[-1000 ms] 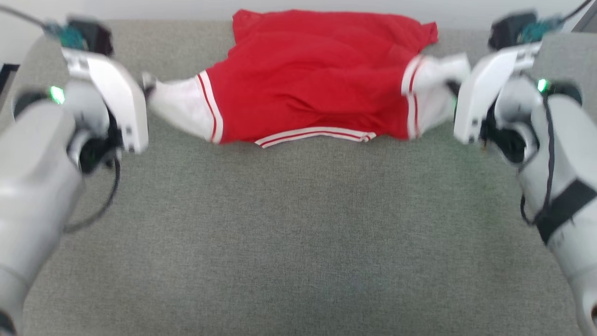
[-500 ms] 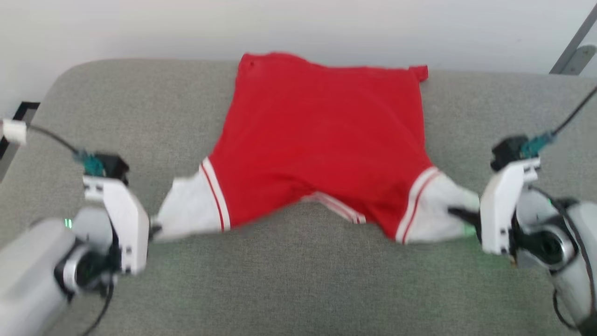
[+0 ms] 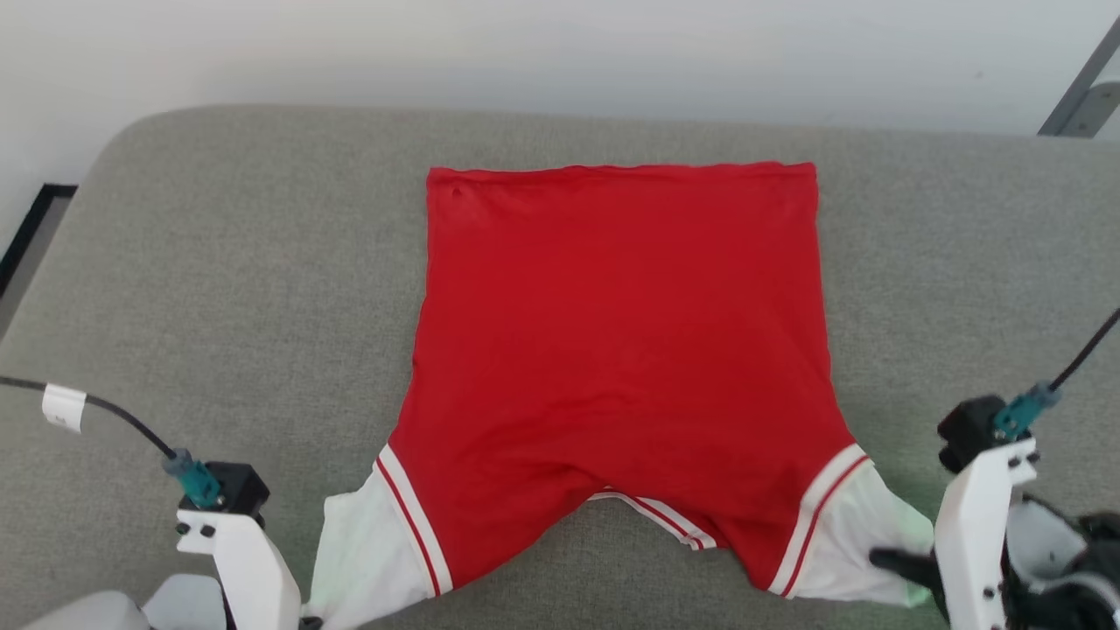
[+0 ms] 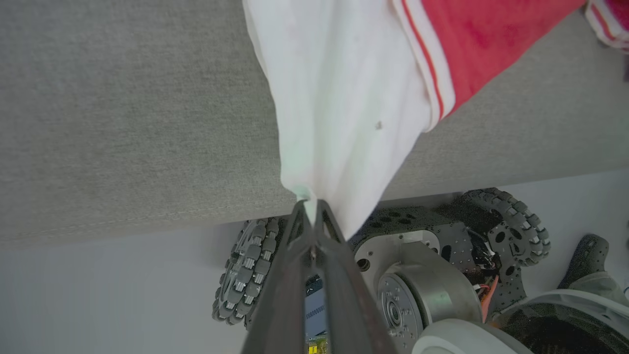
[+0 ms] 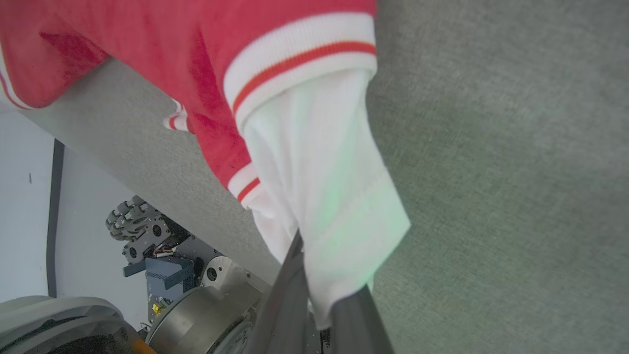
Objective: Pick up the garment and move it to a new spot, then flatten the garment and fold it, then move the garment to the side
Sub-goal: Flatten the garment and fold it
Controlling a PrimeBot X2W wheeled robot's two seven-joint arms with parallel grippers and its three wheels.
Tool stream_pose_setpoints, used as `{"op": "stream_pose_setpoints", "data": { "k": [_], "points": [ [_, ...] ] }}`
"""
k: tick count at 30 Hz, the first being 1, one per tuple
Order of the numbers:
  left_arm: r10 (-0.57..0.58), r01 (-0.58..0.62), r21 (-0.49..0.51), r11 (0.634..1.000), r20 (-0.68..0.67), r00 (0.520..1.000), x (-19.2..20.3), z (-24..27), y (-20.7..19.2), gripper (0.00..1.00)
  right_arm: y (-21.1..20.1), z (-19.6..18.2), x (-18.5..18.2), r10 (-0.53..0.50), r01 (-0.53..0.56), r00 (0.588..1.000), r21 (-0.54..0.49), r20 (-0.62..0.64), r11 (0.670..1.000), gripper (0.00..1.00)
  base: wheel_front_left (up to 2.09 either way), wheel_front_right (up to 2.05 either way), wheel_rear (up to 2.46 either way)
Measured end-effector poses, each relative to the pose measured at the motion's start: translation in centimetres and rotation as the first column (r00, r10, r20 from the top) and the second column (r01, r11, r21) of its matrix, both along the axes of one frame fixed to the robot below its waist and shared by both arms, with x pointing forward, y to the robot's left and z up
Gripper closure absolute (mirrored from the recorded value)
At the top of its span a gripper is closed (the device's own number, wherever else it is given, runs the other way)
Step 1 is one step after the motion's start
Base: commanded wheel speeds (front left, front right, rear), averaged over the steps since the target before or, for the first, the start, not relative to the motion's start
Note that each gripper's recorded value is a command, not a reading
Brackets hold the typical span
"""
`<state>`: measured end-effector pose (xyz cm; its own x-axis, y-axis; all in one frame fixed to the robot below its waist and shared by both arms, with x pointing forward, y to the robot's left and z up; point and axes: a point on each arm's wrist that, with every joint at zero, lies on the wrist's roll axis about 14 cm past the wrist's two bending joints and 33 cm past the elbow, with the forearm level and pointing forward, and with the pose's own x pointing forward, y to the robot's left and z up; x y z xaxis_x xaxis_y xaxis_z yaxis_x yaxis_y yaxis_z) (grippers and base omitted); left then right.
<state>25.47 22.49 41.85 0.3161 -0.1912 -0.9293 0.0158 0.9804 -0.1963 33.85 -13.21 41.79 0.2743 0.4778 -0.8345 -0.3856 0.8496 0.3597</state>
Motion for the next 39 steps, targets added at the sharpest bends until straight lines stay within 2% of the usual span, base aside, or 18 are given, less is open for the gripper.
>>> {"op": "stream_pose_setpoints", "data": {
  "k": [5,6,7,8,9,10,15,19,25,30,32,37,39],
  "points": [
    [0.018,-0.018,-0.023,1.0,-0.024,1.0,-0.3,-1.3,-0.6,1.0,0.3,-1.7,-0.8,0.003,-0.003,1.0,-0.059,0.002,0.998,0.98,0.0,0.0,0.0],
    [0.022,-0.023,-0.028,0.999,-0.021,1.0,-0.1,-1.5,-0.7,1.0,0.4,-2.0,-0.7,0.008,-0.007,1.0,-0.068,0.011,0.998,0.65,0.0,0.0,0.0],
    [0.025,-0.025,-0.037,0.999,-0.015,1.0,0.2,-1.7,-0.8,1.0,0.6,-2.3,-0.5,0.002,-0.001,1.0,-0.068,0.017,0.998,0.65,0.0,0.0,0.0],
    [0.027,-0.027,-0.047,0.999,-0.007,1.0,0.6,-1.8,-1.0,1.0,0.7,-2.8,-0.6,0.002,-0.001,1.0,-0.072,0.012,0.997,0.59,0.0,0.0,0.0],
    [0.028,-0.028,-0.053,0.998,-0.001,1.0,0.8,-1.9,-1.1,1.0,0.7,-3.3,-0.6,0.003,-0.002,1.0,-0.085,0.012,0.996,0.18,0.0,0.0,0.0],
    [0.027,-0.027,-0.056,0.998,0.003,1.0,1.1,-2.0,-1.2,1.0,0.6,-3.6,-0.5,0.006,-0.004,1.0,-0.096,0.022,0.995,0.0,0.0,0.0,0.0],
    [0.02,-0.015,-0.08,0.997,0.068,0.998,3.4,-1.8,-1.7,1.0,0.8,-3.4,0.8,-0.003,0.01,0.997,-0.092,0.075,0.996,0.0,0.0,0.0,0.0],
    [0.017,-0.007,-0.09,0.996,0.113,0.993,4.6,-1.6,-1.9,1.0,0.6,-1.2,2.4,-0.011,0.025,0.986,-0.078,0.169,0.997,0.0,0.0,0.0,0.0],
    [0.025,-0.011,-0.094,0.996,0.156,0.987,5.9,-1.5,-1.8,1.0,0.6,4.0,6.5,-0.089,0.098,0.924,-0.006,0.371,0.995,0.0,0.0,0.0,0.0],
    [0.026,-0.008,-0.099,0.995,0.177,0.984,6.9,-1.5,-2.0,1.0,0.3,8.2,11.8,-0.162,0.166,0.817,0.043,0.554,0.985,0.0,0.0,0.0,0.0],
    [0.024,-0.006,-0.103,0.995,0.174,0.984,7.0,-1.7,-2.0,1.0,0.3,8.8,13.8,-0.189,0.189,0.788,0.062,0.586,0.98,0.0,0.0,0.0,0.0],
    [0.014,0.006,-0.106,0.994,0.183,0.983,7.8,-1.9,-2.3,1.0,1.0,8.4,18.6,-0.212,0.211,0.772,0.074,0.6,0.975,0.0,0.0,0.0,0.0],
    [0.006,0.016,-0.117,0.993,0.192,0.981,8.4,-2.0,-2.6,1.0,1.1,7.2,21.4,-0.223,0.234,0.784,0.057,0.58,0.971,0.0,0.0,0.0,0.0]
  ]
}}
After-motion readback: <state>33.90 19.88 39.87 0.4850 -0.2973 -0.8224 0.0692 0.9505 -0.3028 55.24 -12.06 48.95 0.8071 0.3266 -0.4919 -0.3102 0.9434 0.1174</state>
